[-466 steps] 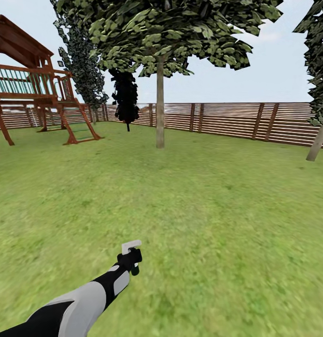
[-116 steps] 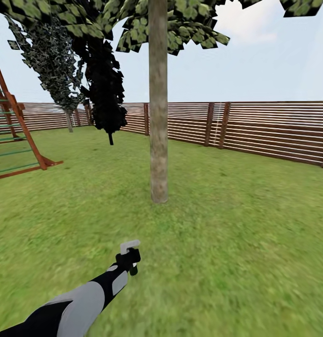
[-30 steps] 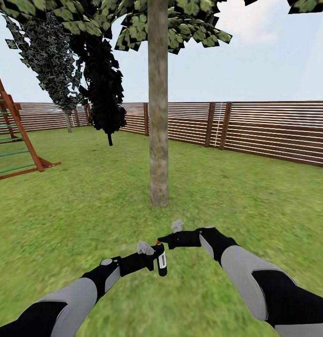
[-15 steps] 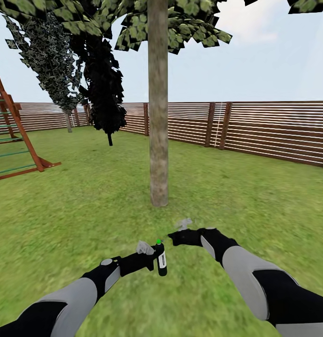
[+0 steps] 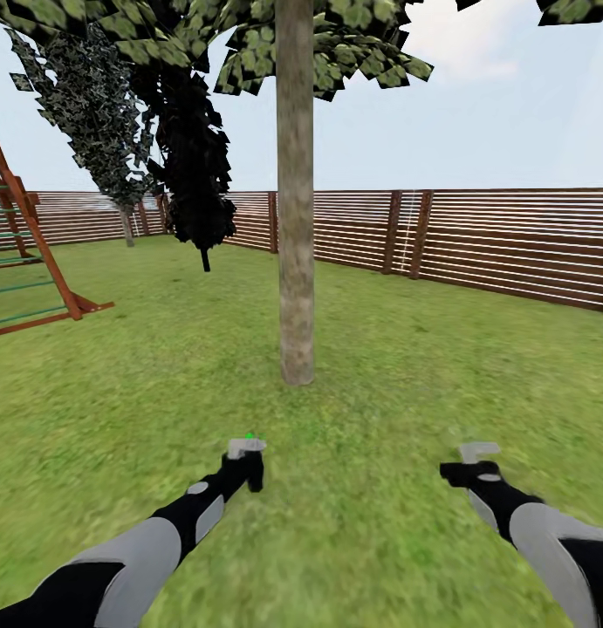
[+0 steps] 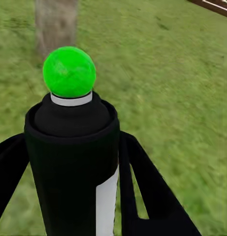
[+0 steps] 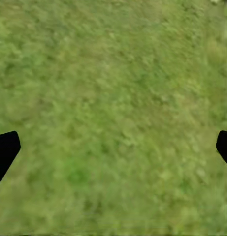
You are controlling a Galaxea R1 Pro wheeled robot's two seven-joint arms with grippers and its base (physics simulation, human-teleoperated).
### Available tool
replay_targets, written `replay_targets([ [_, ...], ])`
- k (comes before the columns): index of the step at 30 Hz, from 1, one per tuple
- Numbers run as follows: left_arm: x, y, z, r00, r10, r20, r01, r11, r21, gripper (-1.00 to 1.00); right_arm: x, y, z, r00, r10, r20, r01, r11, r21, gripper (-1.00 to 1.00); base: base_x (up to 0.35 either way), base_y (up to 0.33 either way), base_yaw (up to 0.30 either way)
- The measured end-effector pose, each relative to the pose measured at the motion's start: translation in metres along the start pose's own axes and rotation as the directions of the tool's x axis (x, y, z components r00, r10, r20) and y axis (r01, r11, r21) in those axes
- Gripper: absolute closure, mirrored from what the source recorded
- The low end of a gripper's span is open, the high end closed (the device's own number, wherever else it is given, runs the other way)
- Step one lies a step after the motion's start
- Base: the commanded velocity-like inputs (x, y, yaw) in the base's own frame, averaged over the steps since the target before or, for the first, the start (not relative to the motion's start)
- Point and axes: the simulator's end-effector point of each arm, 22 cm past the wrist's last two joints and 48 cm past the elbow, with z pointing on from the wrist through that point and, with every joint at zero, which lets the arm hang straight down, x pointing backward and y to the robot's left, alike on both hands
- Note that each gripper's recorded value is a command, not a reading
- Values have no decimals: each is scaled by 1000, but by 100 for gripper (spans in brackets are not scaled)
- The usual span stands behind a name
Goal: In the garden, pick up the pesticide atomizer on the floor and spray pesticide onto both trees until each tree trunk is fully covered.
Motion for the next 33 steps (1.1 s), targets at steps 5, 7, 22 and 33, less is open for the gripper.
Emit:
replay_targets([
  [5, -11, 79, -13, 996, -77, 51, 90, 927, -364, 100, 68, -7, -8, 999, -19, -43, 21, 999, 42, -100, 16, 0, 0],
  [7, -16, 76, -13, 994, -89, 68, 109, 916, -387, 100, 94, 9, -14, 997, -26, -72, 28, 999, 23, -100, 196, 0, 0],
  [22, -22, -1, 8, 992, -105, 65, 114, 980, -163, 100, 115, 49, -22, 995, -28, -94, 25, 999, -28, -100, 337, 0, 0],
  [33, -22, -1, 8, 992, -107, 65, 116, 980, -164, 100, 127, 54, -25, 994, -32, -109, 28, 999, -35, -100, 350, 0, 0],
])
